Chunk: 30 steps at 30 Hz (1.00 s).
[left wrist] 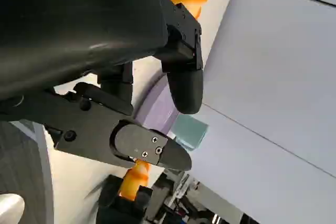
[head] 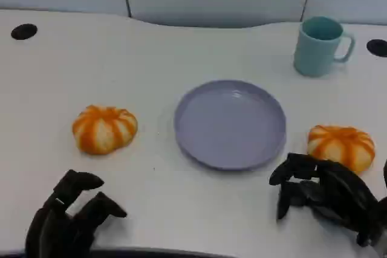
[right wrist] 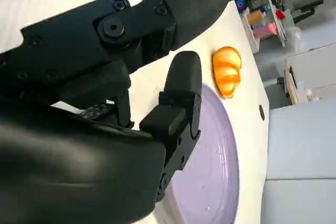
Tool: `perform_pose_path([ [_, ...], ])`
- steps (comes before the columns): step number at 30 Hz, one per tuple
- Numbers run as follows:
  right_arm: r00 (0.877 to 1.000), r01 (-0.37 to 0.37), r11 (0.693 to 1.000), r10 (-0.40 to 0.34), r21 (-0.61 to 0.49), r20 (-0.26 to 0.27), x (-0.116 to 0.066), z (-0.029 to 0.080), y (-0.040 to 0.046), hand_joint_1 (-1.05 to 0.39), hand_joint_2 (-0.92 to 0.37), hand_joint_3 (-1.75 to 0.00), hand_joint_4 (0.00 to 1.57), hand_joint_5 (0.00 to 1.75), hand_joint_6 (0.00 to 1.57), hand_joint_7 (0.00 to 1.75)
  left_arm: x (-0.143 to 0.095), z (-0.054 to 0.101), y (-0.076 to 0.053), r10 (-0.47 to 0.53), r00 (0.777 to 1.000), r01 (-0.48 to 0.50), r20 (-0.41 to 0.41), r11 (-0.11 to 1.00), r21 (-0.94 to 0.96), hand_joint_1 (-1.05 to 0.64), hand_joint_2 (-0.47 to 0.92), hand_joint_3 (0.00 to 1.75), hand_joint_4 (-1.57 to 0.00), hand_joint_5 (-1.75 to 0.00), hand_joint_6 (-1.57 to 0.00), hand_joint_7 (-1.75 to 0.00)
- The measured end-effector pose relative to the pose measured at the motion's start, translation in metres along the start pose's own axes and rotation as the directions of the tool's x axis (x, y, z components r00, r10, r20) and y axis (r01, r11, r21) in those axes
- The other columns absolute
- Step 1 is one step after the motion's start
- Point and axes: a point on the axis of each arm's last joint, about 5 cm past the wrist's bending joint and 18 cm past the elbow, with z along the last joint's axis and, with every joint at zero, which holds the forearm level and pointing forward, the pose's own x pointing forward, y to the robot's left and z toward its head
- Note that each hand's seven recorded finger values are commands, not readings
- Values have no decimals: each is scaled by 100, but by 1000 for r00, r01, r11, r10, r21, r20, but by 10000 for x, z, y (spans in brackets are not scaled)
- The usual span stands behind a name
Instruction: Grasp the bread from the table and place it into the plate.
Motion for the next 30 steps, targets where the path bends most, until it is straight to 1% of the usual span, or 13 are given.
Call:
perform_pose_path([
  [6,1000,1,1000,-1,-6,-1,2,-2,1,-56,-92,-4,62,148,75,97,-1,2,2,-7,1000,7,3,1000,2,-49,90,1,-40,-175,-31,-148],
  [9,1000,1,1000,-1,-7,-2,3,-1,2,-56,-92,-4,61,147,74,97,-2,3,3,-6,1000,6,3,1000,2,-53,89,1,-41,-175,-31,-149],
  [13,1000,-3,1000,3,-1,0,4,4,-1,-54,-92,-6,61,148,73,96,-2,3,2,-6,1000,6,1,1000,4,-50,90,1,-41,-175,-29,-150],
  [19,1000,-8,1000,8,-6,3,2,5,-1,-54,-92,-6,61,149,73,98,0,5,1,-7,1000,7,1,1000,5,-51,90,1,-40,-175,-27,-151],
  [30,1000,-5,1000,5,-4,3,7,14,0,-52,-92,-6,60,151,71,101,10,18,3,-7,1000,7,13,1000,14,-51,91,1,-42,-175,-31,-147],
])
